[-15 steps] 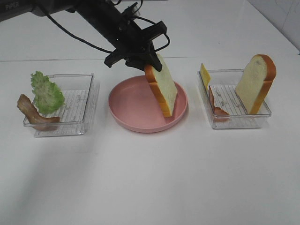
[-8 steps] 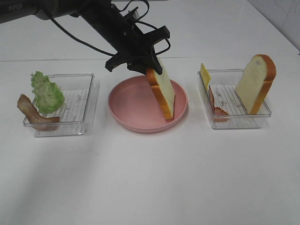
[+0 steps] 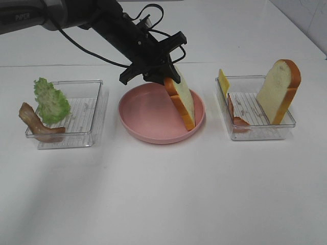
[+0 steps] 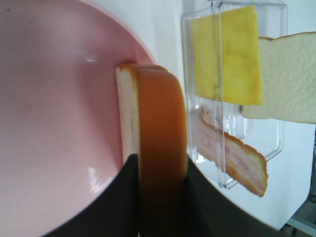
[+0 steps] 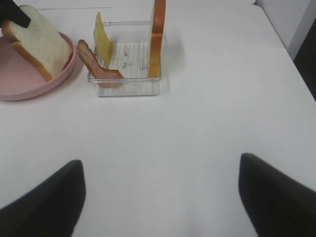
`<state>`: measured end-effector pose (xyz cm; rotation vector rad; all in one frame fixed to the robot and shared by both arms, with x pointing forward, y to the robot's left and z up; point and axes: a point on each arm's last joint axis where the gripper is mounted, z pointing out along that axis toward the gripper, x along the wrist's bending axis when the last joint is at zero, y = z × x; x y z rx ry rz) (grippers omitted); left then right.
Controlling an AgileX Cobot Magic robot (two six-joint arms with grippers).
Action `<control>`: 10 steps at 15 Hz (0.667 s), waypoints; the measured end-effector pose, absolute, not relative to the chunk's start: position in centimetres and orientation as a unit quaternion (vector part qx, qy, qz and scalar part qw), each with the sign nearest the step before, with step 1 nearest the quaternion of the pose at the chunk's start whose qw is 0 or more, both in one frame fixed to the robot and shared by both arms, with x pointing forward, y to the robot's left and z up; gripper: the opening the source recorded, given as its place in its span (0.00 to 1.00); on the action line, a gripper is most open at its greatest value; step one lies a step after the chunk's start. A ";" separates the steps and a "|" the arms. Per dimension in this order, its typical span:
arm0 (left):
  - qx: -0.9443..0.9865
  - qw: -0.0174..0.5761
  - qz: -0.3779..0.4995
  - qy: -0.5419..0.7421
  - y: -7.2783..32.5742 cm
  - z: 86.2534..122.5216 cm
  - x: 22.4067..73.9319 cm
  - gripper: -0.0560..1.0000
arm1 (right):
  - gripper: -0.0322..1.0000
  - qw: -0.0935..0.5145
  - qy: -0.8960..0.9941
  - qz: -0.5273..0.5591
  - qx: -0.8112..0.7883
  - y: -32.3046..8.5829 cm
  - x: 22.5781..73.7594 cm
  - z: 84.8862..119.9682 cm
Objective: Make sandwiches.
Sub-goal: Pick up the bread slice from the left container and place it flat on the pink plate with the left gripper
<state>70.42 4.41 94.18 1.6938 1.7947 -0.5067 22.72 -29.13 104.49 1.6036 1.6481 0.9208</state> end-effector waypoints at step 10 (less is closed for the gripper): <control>0.674 0.218 -0.137 0.692 6.0 91.6 70.3 0.79 | 0.80 0.326 0.629 0.351 0.612 -29.1 22.7 104.5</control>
